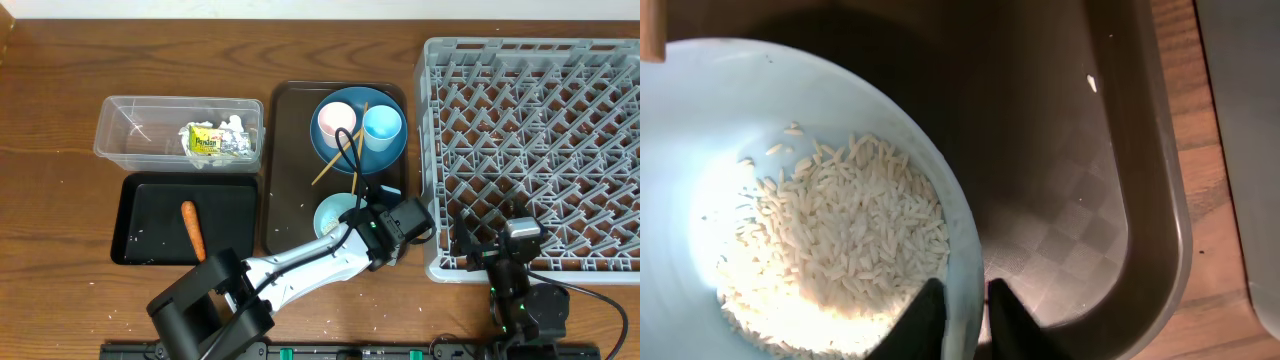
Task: Sort waste into correct bins and load items into the dishwasher rack
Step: 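Reach the left gripper to the light-blue rice bowl and grip its rim, then lift the bowl and carry it left over the black tray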
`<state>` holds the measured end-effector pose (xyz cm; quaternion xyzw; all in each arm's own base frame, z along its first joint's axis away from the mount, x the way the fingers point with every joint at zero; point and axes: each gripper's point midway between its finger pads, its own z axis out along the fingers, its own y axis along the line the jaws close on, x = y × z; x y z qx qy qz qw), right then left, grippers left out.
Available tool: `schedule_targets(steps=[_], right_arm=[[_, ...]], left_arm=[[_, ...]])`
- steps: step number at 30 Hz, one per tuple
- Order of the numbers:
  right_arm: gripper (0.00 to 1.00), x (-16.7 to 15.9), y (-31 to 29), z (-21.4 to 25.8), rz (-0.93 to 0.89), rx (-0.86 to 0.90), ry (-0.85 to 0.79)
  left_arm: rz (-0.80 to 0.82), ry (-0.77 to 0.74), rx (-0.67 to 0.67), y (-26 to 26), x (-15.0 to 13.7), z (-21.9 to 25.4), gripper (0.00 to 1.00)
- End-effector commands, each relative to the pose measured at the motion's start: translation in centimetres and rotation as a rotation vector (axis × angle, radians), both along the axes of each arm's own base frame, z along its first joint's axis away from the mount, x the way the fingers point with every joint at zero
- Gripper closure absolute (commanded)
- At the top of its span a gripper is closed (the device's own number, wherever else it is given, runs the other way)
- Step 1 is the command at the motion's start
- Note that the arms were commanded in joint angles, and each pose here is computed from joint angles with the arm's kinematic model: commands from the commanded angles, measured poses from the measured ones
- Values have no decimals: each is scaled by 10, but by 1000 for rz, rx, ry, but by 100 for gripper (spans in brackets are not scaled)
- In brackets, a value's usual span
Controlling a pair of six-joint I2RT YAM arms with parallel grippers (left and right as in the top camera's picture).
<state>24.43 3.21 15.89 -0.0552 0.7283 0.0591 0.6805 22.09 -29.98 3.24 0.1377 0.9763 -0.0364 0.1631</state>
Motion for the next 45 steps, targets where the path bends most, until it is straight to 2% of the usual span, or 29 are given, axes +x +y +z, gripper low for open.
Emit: schedule_targets(steps=[1, 14, 27, 34, 45], right_arm=[[1, 0, 2, 0, 9, 7, 0], [1, -1, 2, 0, 9, 7, -1], [1, -1, 2, 0, 9, 7, -1], [1, 0, 2, 0, 9, 7, -1], [1, 0, 2, 0, 9, 7, -1]], left_arm=[[2, -10, 27, 4, 1, -4, 86], [-2, 10, 63, 13, -3, -6, 94], [-35, -10, 48, 24, -9, 28, 94], [16, -10, 48, 56, -7, 60, 94], [130, -56, 21, 124, 15, 109, 94]])
